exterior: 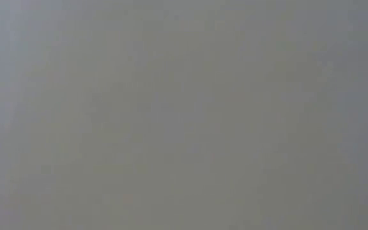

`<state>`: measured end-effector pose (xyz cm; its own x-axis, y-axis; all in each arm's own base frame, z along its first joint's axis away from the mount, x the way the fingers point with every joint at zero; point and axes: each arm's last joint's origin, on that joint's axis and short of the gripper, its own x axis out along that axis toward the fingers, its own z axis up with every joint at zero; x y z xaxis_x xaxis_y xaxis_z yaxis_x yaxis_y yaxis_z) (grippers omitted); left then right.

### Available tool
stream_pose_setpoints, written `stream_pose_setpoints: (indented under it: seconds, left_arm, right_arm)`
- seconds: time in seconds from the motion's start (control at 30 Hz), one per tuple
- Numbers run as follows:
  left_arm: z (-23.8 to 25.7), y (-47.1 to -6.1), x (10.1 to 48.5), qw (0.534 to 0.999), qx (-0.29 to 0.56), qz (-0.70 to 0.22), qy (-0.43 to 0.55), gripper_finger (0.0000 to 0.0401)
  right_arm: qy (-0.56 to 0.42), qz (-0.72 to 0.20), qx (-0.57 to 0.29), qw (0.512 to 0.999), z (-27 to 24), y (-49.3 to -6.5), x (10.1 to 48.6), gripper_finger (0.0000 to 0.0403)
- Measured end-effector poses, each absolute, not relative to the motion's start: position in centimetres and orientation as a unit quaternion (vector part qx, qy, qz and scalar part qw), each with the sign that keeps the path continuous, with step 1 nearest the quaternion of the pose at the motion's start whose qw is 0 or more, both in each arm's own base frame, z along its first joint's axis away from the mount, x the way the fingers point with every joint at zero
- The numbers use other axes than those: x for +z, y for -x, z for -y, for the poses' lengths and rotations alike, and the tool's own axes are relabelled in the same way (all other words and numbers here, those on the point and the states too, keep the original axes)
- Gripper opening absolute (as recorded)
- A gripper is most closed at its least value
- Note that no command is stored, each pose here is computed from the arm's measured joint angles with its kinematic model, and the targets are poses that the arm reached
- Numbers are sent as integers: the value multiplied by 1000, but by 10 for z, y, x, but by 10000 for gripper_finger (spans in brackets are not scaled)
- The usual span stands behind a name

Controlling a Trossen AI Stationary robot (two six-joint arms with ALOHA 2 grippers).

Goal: Pick & Place Toothbrushes
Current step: Put the orange toothbrush into the bottom transparent bin

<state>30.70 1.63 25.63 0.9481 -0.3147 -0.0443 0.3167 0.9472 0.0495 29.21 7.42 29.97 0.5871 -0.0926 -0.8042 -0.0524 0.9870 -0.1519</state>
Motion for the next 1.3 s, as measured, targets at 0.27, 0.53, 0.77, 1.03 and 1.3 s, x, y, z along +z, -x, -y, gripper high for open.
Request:
stream_pose_setpoints:
  seconds: [0.27, 0.53, 0.77, 1.03, 1.3]
  left_arm:
    - [-16, -307, 255, 986, -160, -23, -24, 3]
    - [-12, -307, 250, 984, -168, -48, -17, 3]
    - [-10, -307, 250, 984, -172, -49, -10, 3]
    - [-10, -307, 251, 984, -173, -47, -10, 3]
    - [-10, -307, 252, 984, -173, -40, -20, 3]
  right_arm:
    - [35, -489, -63, 869, -37, -278, 281, 136]
    - [-30, -525, -120, 842, -4, -253, 260, 142]
    - [-64, -535, -164, 826, 16, -248, 256, 142]
    - [-113, -541, -220, 804, 38, -242, 254, 137]
    - [-104, -531, -226, 810, 54, -242, 256, 144]
